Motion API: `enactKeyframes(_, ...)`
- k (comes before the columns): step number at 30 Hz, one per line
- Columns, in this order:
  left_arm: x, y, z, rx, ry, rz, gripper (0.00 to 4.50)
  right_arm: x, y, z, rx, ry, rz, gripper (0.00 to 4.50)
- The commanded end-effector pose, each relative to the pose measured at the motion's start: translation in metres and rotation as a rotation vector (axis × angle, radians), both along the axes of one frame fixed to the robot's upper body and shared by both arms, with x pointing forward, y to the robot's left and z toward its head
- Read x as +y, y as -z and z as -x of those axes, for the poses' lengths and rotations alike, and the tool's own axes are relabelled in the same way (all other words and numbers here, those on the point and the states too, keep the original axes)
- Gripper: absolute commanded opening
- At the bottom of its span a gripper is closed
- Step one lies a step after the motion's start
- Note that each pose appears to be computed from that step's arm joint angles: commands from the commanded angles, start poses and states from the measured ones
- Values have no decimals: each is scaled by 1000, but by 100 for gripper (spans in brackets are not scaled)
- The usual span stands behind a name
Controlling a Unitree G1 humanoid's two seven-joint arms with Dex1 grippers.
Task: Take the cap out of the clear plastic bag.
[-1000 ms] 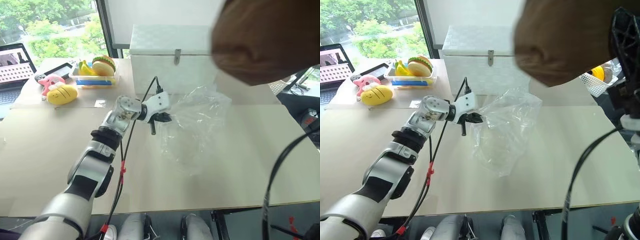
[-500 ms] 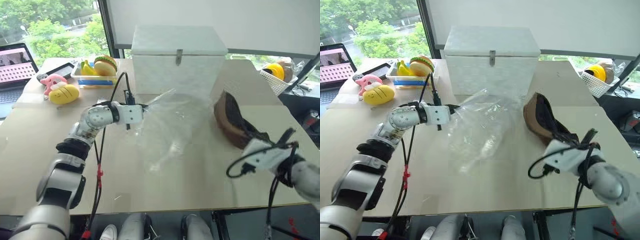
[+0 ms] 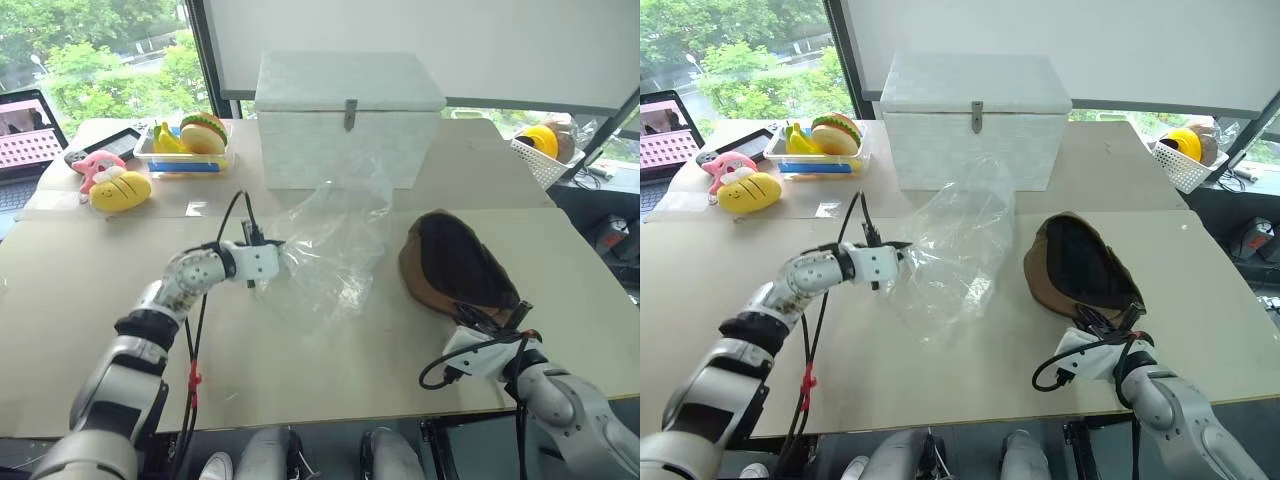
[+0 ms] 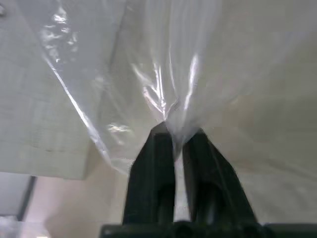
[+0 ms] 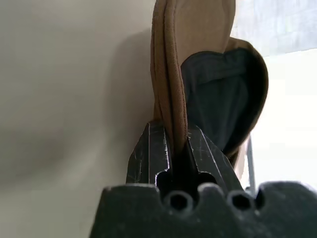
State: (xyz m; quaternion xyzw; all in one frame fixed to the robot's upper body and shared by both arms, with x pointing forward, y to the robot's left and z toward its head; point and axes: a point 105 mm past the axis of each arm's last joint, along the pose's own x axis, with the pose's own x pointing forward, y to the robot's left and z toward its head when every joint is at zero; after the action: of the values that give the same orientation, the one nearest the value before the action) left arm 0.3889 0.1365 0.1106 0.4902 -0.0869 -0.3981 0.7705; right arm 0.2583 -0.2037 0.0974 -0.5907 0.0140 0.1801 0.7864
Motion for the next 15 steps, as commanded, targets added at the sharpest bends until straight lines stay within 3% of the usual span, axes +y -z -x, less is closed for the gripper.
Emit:
enactKeyframes(1,-1,0,7,49,27,22,202,-2,-8,-3,-26,-8,-14,119)
enactKeyframes(5,1,0,9,74,31,33,329,-3,-10,-5,-22,-6,-39,246)
enactKeyframes(7,1,2,11,96,44,28,415,-1,-13,-4,-7,-12,-77,330)
enactKeyframes(8,1,3,13,112,54,30,432,2,-12,-3,16,-18,-100,346)
enactKeyframes(9,1,3,16,132,68,32,450,4,-12,-2,39,-27,-121,394)
enactKeyframes(11,0,3,21,166,95,41,450,9,-14,1,66,-43,-167,445)
enactKeyframes(15,-4,-2,43,289,220,92,450,23,-26,8,180,-82,-391,445)
